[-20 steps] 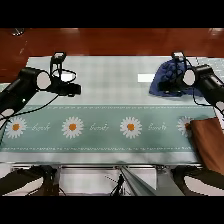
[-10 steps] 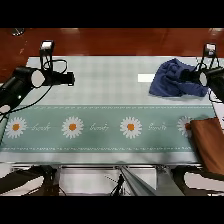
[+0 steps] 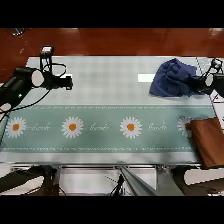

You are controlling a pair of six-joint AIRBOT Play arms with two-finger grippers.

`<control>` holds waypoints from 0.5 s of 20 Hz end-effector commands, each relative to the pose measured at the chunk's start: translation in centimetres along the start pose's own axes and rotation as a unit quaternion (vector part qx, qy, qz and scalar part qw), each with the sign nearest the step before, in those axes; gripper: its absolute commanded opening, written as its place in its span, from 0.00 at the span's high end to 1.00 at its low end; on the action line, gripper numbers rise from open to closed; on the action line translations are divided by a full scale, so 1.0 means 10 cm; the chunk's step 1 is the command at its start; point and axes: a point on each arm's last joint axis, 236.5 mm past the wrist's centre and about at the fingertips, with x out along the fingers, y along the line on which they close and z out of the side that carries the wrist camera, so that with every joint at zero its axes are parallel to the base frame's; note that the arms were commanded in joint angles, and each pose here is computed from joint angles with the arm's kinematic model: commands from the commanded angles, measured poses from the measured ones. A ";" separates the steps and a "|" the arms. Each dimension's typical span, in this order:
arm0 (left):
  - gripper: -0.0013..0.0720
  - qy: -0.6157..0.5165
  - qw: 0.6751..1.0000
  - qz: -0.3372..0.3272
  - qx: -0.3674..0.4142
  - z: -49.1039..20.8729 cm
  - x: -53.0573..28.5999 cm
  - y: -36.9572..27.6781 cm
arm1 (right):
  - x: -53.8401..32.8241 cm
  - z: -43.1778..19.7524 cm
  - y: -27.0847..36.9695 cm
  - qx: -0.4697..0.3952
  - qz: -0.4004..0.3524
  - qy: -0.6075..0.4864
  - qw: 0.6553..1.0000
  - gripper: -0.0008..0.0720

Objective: Fold the shirts.

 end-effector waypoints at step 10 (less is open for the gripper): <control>0.02 -0.015 0.996 -0.083 0.035 0.03 -1.09 -0.11 | -3.27 1.38 1.27 -0.116 0.245 -0.243 0.931 0.96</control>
